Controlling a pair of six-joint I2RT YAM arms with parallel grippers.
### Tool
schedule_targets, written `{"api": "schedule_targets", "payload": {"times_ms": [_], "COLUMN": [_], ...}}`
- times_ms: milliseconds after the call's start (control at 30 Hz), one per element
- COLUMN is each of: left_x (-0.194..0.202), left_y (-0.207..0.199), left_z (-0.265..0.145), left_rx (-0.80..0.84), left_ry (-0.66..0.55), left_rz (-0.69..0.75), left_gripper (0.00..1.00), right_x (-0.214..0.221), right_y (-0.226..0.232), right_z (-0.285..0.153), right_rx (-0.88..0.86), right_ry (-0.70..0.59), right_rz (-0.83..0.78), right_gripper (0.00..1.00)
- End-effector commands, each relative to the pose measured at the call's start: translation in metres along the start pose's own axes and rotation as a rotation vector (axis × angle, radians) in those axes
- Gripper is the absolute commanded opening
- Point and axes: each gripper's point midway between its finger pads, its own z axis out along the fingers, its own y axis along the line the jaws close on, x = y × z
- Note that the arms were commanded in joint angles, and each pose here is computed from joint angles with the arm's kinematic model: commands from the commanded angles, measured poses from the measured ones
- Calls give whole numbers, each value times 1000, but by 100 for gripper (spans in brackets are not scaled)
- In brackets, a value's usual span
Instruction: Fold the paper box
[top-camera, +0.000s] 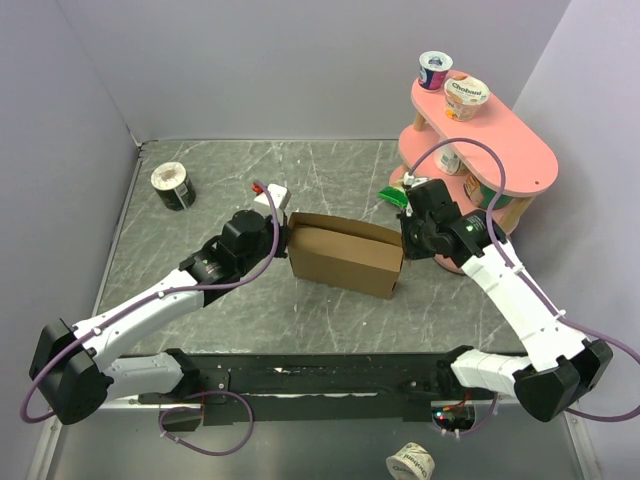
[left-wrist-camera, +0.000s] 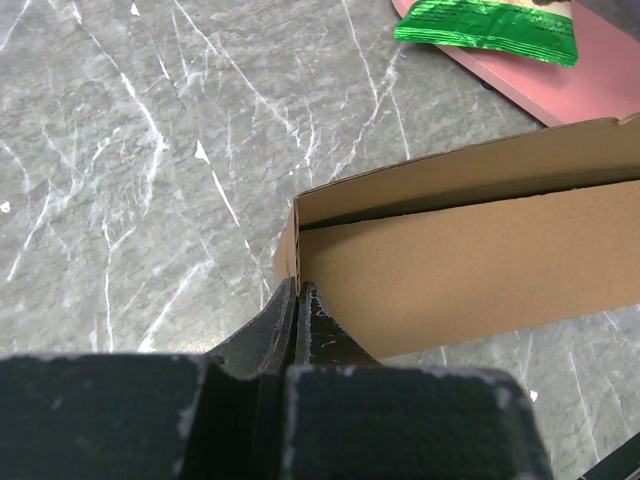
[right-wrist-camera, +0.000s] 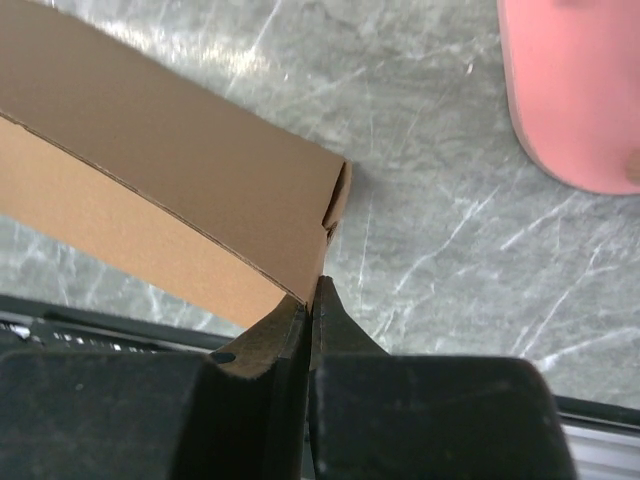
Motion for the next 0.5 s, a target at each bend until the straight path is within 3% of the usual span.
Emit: {"api": "schedule_targets", "payload": {"times_ms": [0,467], "left_x": [41,40], "left_y": [-21,-22], "left_z": [-5,-7], "left_rx": [88,97], "left_ry": [139,133], "left_rz": [3,-1], "left_gripper": [1,1], "right_x": [-50,-65], "right_y": [41,50], "right_z": [-5,3], "right_rx": [-178,-221], "right_ry": [-173,-249], "right_rz": [90,167], "right_gripper": [0,0]}}
